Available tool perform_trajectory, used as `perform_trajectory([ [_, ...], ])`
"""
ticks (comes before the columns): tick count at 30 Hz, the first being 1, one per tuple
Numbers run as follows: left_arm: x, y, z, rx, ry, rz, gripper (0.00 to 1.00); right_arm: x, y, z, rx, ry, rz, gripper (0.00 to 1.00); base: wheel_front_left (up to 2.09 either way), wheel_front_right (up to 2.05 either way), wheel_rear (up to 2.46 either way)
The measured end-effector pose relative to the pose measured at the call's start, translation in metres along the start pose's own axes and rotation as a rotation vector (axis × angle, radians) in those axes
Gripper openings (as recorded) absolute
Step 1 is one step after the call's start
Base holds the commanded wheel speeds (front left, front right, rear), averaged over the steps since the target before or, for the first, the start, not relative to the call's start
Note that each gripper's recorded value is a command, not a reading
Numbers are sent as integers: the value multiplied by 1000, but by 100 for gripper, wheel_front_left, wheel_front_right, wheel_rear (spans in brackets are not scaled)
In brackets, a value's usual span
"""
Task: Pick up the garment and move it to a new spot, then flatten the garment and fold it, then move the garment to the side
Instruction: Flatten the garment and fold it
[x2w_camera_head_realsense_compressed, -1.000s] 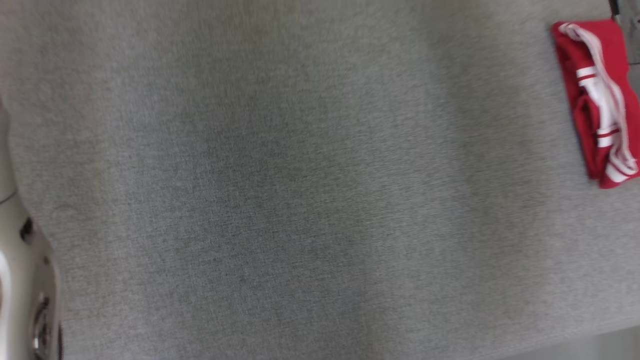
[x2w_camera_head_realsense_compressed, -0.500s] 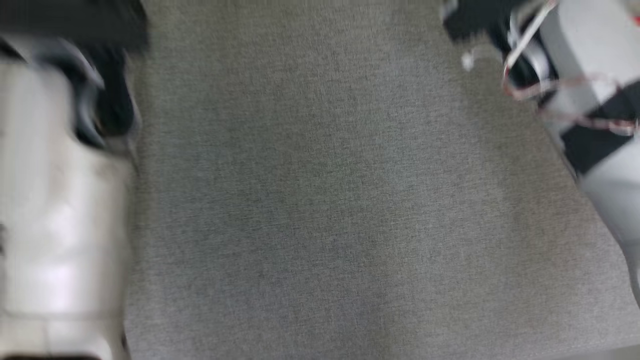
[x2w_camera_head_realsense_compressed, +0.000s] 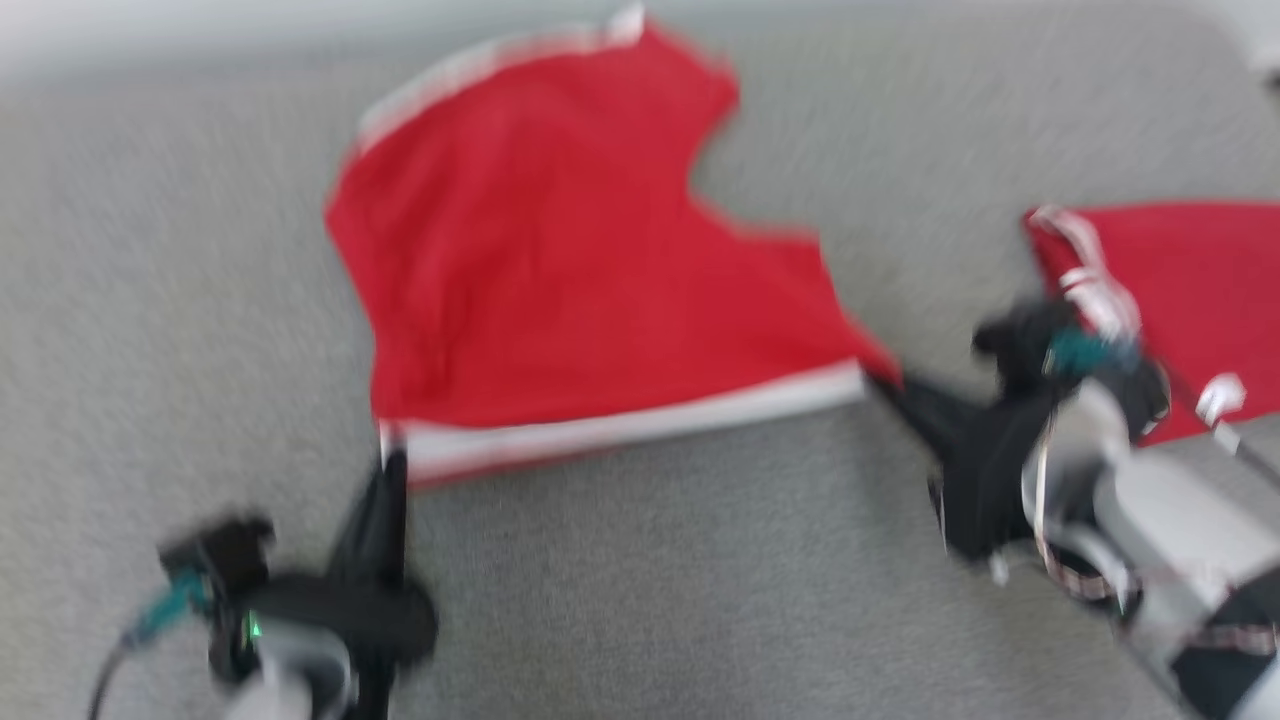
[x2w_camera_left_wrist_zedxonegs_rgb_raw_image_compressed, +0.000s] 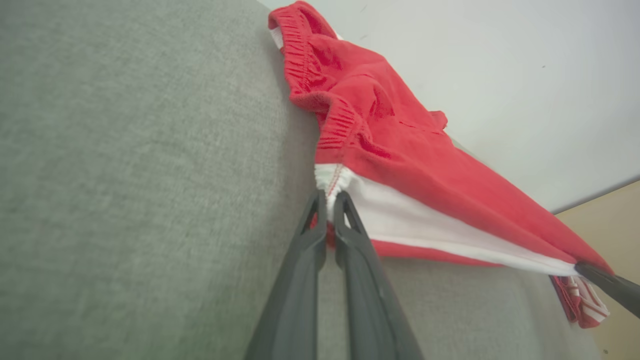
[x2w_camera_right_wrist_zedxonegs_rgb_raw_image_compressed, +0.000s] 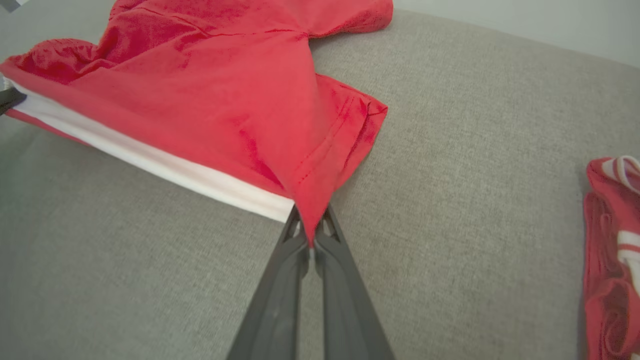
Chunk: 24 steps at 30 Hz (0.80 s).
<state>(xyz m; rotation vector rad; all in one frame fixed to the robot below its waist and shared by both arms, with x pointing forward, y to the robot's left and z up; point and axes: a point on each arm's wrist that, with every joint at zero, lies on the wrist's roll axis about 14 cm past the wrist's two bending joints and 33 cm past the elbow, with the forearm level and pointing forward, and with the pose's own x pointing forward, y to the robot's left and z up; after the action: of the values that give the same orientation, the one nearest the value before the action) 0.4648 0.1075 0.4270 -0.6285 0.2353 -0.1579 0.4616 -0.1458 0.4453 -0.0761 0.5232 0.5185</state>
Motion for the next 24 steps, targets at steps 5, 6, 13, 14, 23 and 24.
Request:
perform_trajectory([
  [5,-54,-5,-7,26,38,27,0,-55,21,-39,19,157,-14,0,0,0,0],
  [6,-63,-7,-7,28,38,26,0,-67,25,-46,29,182,-17,0,0,0,0],
  [13,-109,-19,-5,35,36,23,0,-121,46,-79,101,242,-44,0,0,0,0],
  [14,-116,-20,-5,38,38,24,0,-128,49,-85,119,248,-55,0,0,0,0],
  [23,-161,-28,-9,21,47,43,0,-165,75,-102,195,227,-118,0,0,0,0],
  [24,-162,-28,-8,20,46,42,0,-165,73,-97,180,214,-129,0,0,0,0],
])
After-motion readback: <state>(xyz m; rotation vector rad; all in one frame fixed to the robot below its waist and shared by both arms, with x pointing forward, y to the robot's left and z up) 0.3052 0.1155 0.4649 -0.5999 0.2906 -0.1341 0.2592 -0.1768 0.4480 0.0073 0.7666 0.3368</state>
